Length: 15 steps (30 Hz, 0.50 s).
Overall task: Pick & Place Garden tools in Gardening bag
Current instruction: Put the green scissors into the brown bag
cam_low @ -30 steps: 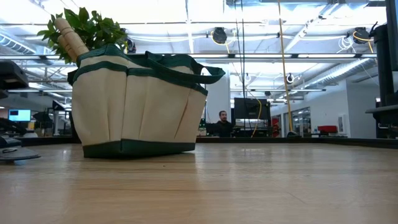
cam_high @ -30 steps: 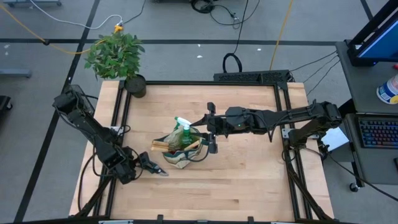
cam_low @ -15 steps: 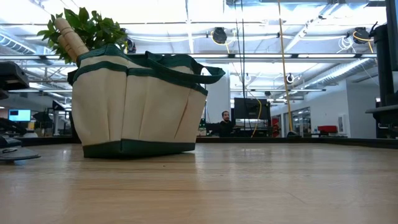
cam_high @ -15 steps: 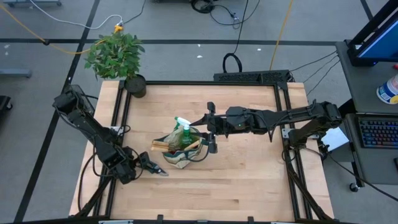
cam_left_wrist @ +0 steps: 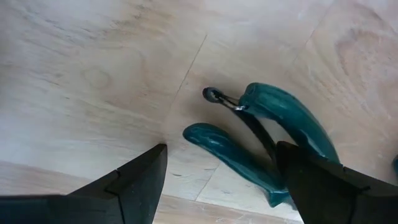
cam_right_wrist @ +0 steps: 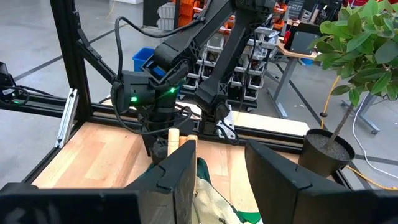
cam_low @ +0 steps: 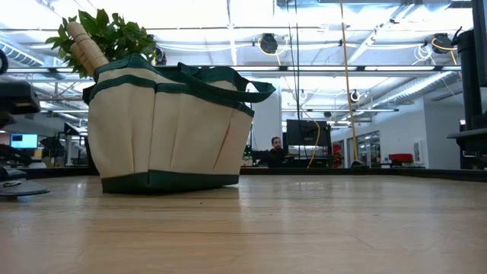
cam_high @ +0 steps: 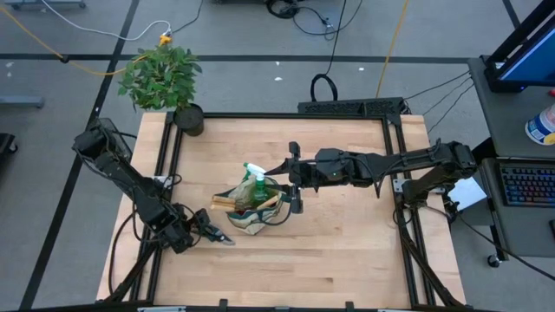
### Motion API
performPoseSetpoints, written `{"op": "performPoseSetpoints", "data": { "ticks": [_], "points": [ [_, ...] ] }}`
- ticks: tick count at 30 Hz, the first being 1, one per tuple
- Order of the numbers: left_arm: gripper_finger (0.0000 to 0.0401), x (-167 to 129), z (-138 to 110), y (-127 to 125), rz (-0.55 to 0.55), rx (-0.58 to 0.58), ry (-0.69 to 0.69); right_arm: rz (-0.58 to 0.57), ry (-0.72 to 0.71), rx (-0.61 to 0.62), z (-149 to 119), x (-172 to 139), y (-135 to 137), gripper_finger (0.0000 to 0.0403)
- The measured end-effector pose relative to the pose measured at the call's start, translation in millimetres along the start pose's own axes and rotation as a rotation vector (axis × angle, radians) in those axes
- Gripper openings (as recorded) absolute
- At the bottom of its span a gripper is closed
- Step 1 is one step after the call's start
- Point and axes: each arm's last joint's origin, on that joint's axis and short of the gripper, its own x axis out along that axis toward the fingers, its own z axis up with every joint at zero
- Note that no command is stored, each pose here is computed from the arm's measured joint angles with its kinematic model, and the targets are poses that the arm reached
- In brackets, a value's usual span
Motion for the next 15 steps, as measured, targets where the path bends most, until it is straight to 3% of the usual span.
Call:
{"op": "performPoseSetpoints", "data": {
  "ticks": [15],
  "points": [
    [0.0308, 0.1, 3.3, -2.2, -0.002, -0.029, -0.031, 0.000, -0.001, 0.004, 0.1, 0.0, 0.0, 0.0130]
  ]
}}
